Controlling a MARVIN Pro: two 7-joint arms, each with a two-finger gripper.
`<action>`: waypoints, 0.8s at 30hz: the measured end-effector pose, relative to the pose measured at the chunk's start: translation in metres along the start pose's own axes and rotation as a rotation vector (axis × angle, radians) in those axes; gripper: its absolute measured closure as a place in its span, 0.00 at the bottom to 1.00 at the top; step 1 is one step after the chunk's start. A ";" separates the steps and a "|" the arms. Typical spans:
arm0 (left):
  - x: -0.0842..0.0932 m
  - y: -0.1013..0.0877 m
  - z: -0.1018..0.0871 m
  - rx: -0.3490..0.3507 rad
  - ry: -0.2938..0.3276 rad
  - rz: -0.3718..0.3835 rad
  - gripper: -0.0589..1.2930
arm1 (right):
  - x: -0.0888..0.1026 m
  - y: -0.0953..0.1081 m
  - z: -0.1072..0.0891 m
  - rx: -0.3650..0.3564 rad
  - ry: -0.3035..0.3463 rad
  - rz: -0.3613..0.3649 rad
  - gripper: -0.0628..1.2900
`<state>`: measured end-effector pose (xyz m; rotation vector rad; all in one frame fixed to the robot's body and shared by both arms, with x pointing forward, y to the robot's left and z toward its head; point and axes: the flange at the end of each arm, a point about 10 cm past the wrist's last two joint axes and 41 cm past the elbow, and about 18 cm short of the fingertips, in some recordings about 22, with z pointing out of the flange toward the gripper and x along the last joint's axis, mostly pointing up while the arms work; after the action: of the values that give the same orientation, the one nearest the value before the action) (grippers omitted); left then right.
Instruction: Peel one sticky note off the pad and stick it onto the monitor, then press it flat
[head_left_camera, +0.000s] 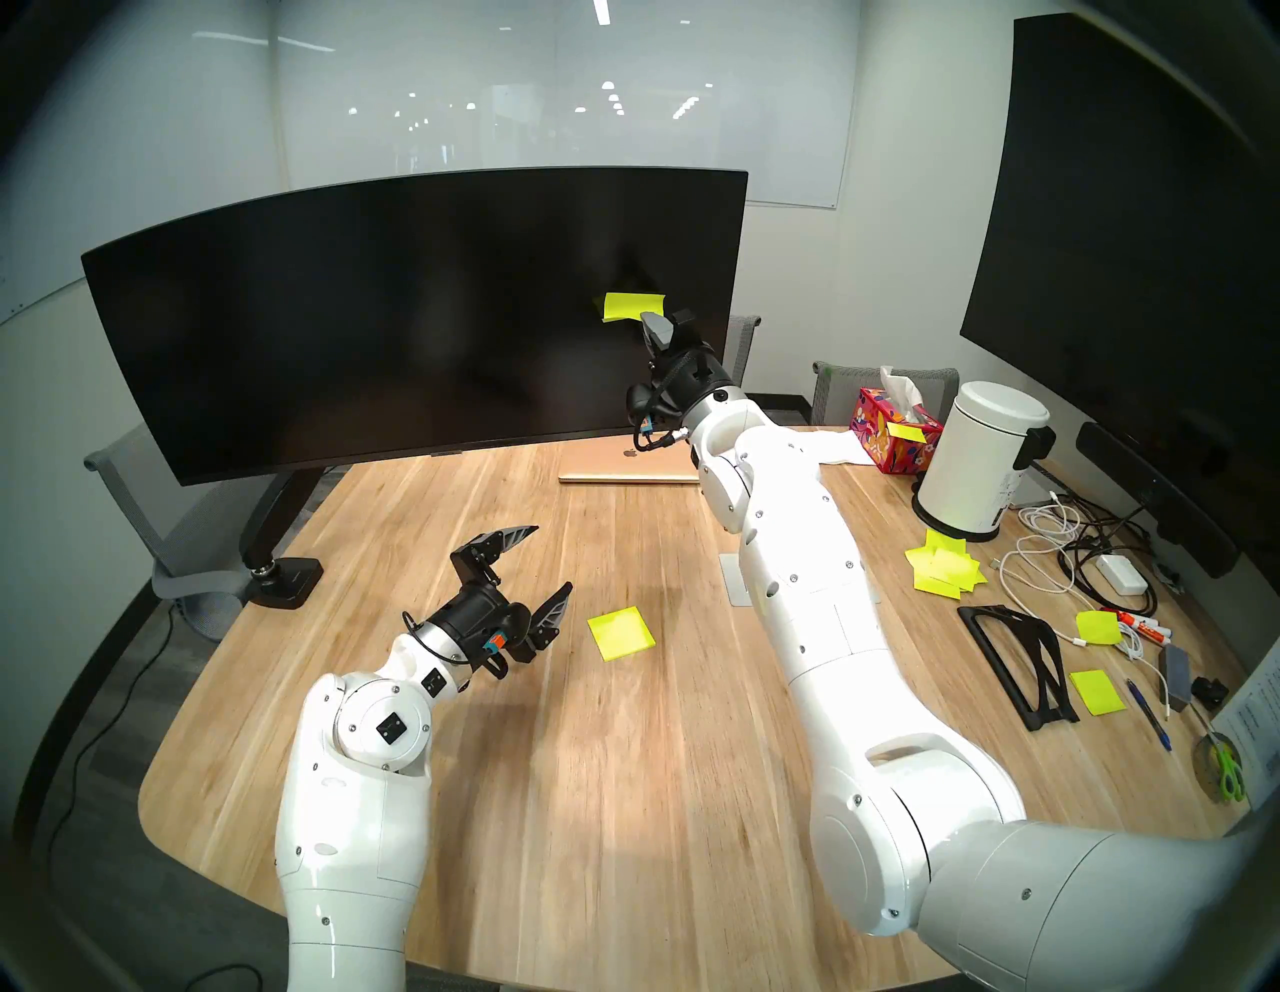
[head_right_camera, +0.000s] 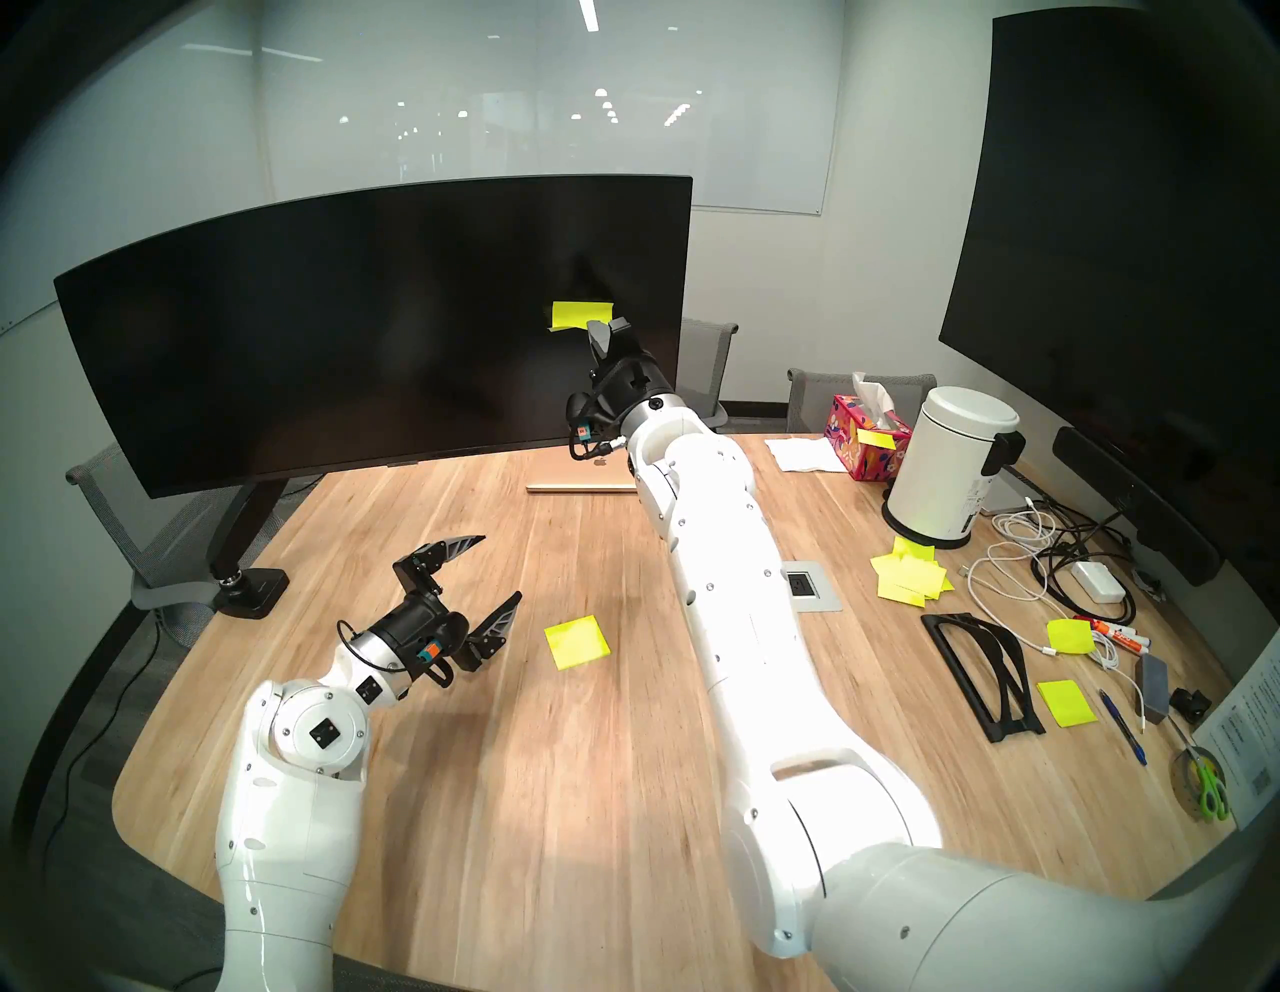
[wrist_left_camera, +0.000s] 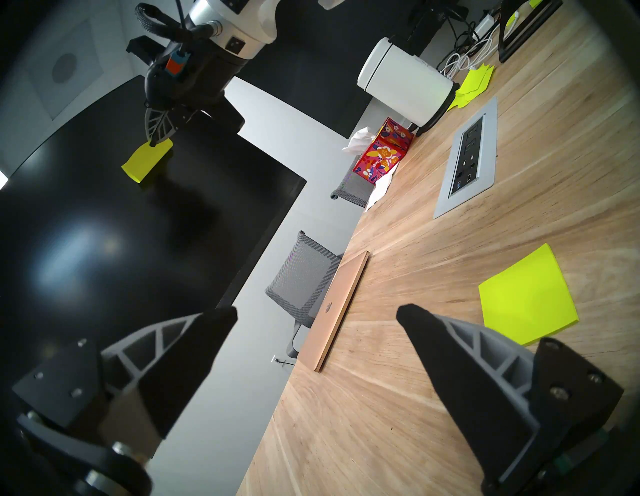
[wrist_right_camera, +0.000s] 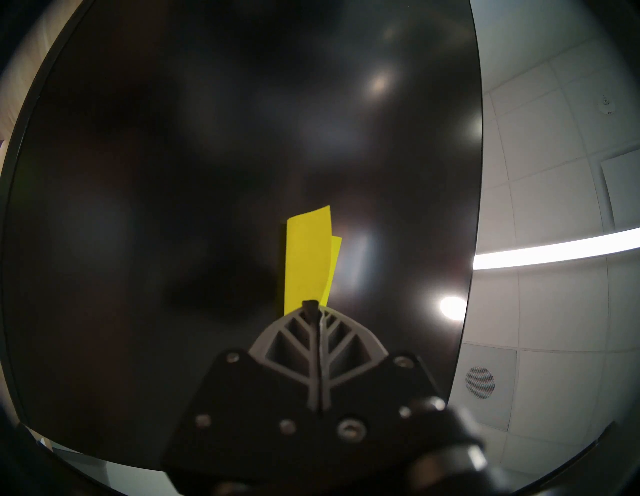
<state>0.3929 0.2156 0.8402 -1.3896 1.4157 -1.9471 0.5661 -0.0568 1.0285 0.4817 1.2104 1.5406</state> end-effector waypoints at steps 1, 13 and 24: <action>0.000 0.000 0.000 0.000 0.000 0.000 0.02 | 0.000 0.000 0.000 0.000 0.000 0.001 0.97; 0.000 0.000 0.000 0.000 0.000 0.000 0.02 | 0.001 0.001 -0.002 0.000 -0.004 0.007 0.97; 0.000 0.000 0.000 0.000 0.000 0.000 0.02 | 0.004 0.002 -0.010 0.038 -0.003 0.024 0.05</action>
<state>0.3929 0.2157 0.8403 -1.3895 1.4154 -1.9471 0.5558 -0.0572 1.0250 0.5254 1.2381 1.5393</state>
